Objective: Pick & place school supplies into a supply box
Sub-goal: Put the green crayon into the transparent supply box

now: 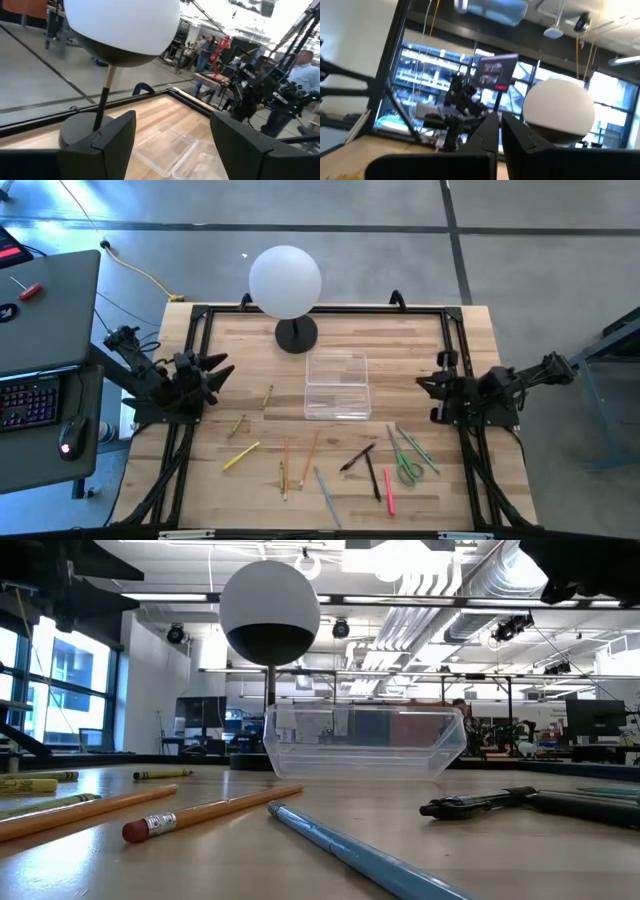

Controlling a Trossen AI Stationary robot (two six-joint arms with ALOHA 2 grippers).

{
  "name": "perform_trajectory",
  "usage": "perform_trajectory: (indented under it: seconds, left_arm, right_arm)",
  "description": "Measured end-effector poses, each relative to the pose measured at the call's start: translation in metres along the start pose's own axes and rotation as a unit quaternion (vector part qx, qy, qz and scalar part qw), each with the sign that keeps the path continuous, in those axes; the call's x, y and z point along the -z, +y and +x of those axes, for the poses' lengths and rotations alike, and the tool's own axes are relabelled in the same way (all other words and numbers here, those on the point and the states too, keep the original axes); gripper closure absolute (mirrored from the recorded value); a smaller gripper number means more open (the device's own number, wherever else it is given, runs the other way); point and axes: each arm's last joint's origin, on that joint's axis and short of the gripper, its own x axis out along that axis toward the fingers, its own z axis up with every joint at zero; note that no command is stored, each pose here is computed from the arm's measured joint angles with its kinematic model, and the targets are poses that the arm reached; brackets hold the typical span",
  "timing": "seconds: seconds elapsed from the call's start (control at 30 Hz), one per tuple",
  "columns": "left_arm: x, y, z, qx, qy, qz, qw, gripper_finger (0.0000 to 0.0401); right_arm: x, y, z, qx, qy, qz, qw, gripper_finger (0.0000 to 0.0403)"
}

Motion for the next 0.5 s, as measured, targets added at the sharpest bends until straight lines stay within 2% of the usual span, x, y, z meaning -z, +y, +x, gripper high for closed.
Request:
perform_trajectory:
  seconds: [0.2, 0.37, 0.5]
  left_arm:
    - [-0.005, -0.006, 0.001, -0.011, -0.01, 0.018, 1.0, 0.0114]
    - [-0.014, -0.016, 0.007, -0.036, -0.032, 0.078, 0.996, 0.0114]
    - [-0.014, -0.021, 0.016, -0.053, -0.045, 0.124, 0.99, 0.0114]
  right_arm:
    - [0.0, -0.001, 0.0, 0.023, 0.006, 0.018, 1.0, 0.0402]
    - [0.004, -0.004, 0.003, 0.109, 0.046, 0.044, 0.992, 0.0402]
    - [0.007, -0.002, 0.006, 0.115, 0.06, 0.052, 0.99, 0.0402]
